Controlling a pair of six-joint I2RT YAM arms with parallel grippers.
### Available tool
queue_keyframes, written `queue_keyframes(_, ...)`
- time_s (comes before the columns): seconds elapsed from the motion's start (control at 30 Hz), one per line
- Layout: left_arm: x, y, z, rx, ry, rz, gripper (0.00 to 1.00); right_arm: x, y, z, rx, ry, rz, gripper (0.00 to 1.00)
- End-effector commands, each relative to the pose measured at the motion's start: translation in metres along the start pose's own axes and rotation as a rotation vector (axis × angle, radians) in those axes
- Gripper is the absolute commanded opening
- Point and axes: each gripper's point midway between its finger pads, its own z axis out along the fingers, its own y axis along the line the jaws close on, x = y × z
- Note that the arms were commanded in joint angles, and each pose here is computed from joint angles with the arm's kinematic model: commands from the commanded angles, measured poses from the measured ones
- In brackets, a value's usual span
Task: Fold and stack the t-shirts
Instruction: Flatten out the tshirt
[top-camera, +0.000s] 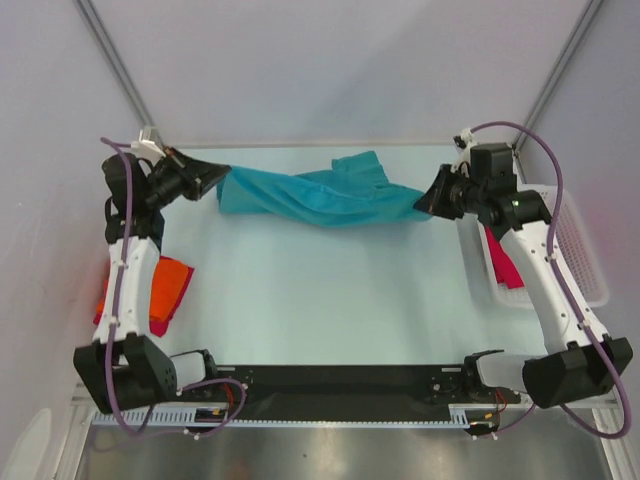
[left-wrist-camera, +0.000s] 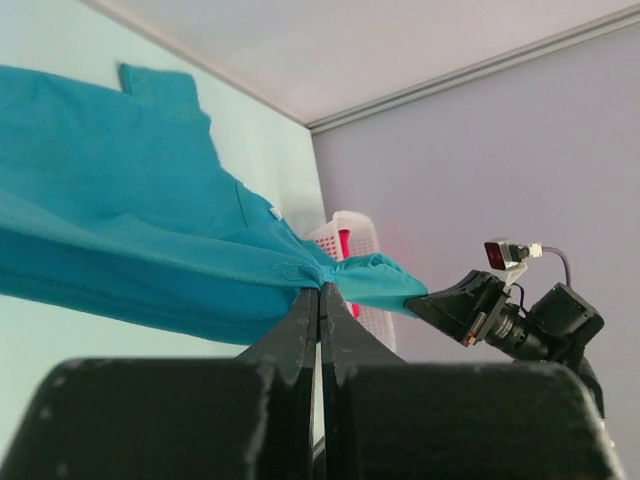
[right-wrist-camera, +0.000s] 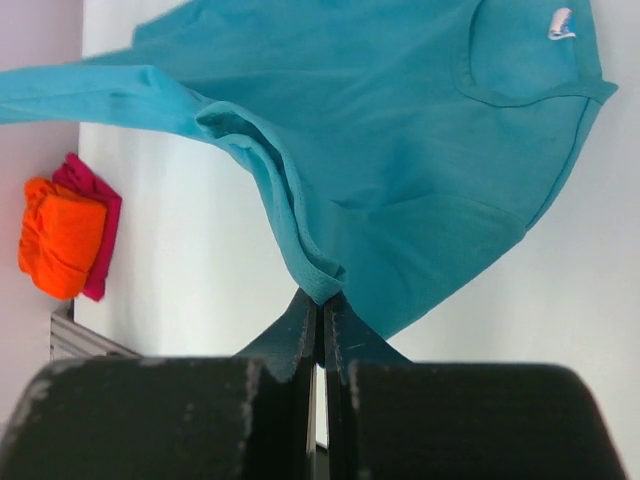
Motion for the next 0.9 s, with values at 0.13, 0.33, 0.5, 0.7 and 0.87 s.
queue_keyframes(0.13, 0.073, 0.041, -0.048, -0.176, 0.043, 0.008, 0.0, 0.088, -0.034, -0.022, 0.116, 0.174, 0.075, 0.0)
queue_keyframes(0.33, 0.099, 0.069, -0.054, -0.22, 0.088, -0.035, 0.0, 0.105, -0.043, -0.028, 0.153, 0.222, 0.076, 0.0)
queue_keyframes(0.5, 0.11, 0.075, -0.065, -0.264, 0.084, -0.04, 0.0, 0.117, -0.046, -0.037, 0.171, 0.255, 0.086, 0.0)
queue_keyframes(0.7, 0.127, 0.078, -0.08, -0.292, 0.073, -0.052, 0.0, 0.155, -0.049, -0.041, 0.179, 0.355, 0.099, 0.01)
queue_keyframes(0.87, 0.134, 0.081, -0.086, -0.31, 0.08, -0.06, 0.0, 0.173, -0.056, -0.047, 0.203, 0.401, 0.106, 0.09)
